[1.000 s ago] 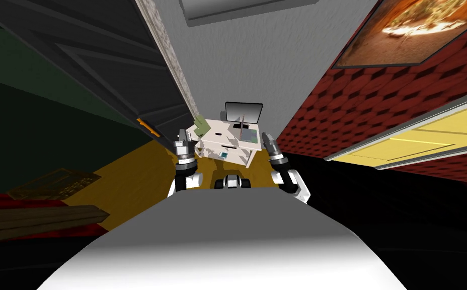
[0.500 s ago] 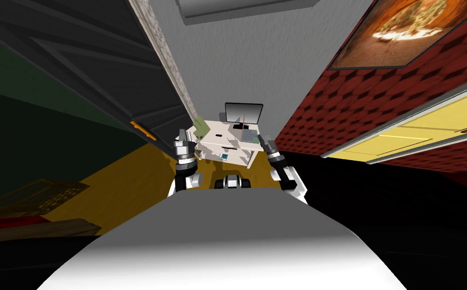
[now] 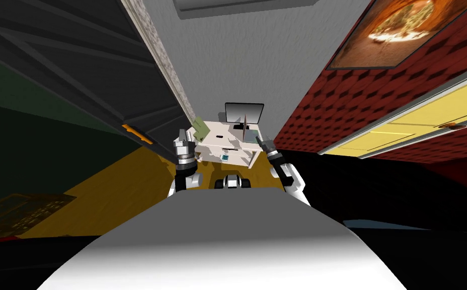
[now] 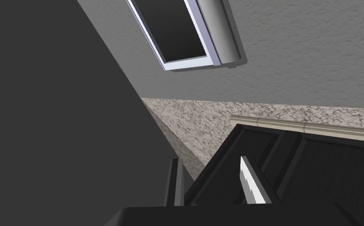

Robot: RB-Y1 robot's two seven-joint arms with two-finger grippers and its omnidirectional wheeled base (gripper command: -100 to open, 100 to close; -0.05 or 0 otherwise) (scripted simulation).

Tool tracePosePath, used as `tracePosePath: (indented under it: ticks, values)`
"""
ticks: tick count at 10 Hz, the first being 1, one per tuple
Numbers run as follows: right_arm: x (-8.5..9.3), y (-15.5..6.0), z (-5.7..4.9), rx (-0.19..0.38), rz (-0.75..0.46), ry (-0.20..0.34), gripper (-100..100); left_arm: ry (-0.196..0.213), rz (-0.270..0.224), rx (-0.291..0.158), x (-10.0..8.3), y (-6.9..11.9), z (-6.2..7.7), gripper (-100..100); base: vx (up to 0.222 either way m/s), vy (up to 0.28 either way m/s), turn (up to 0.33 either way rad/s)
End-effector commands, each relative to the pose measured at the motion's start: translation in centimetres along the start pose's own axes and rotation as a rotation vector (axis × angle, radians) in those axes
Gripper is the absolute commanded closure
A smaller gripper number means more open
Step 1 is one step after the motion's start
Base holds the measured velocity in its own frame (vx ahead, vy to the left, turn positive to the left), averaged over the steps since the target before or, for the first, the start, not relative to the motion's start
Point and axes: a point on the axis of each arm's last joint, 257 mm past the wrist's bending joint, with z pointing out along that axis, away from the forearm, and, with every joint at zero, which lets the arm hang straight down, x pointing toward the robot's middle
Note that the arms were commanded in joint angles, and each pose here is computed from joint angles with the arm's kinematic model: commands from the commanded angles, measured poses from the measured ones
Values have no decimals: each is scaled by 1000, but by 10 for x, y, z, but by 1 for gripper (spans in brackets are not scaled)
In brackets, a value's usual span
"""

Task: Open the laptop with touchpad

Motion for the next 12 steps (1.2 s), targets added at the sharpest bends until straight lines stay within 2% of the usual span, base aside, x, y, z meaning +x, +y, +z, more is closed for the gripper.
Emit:
tracePosePath:
  ticks: [1,2,5,6,8,9,12]
  values:
    - [19,-19,10,24,-118,57,-100,0,0,0,0,0,0,0,70,162,-120]
    - [20,-19,10,23,-127,59,-100,0,0,0,0,0,0,0,51,118,-46]
    - [42,-45,24,52,-281,129,-100,0,0,0,0,0,0,0,58,137,-97]
    - [44,-46,24,52,-290,133,-100,0,0,0,0,0,0,0,42,131,-43]
    - [55,-63,33,69,-393,175,-100,0,0,0,0,0,0,0,44,135,-81]
    - [57,-64,32,71,-393,179,-100,0,0,0,0,0,0,0,32,108,-30]
    - [69,-91,46,94,-543,237,-100,0,0,0,0,0,0,0,67,134,-67]
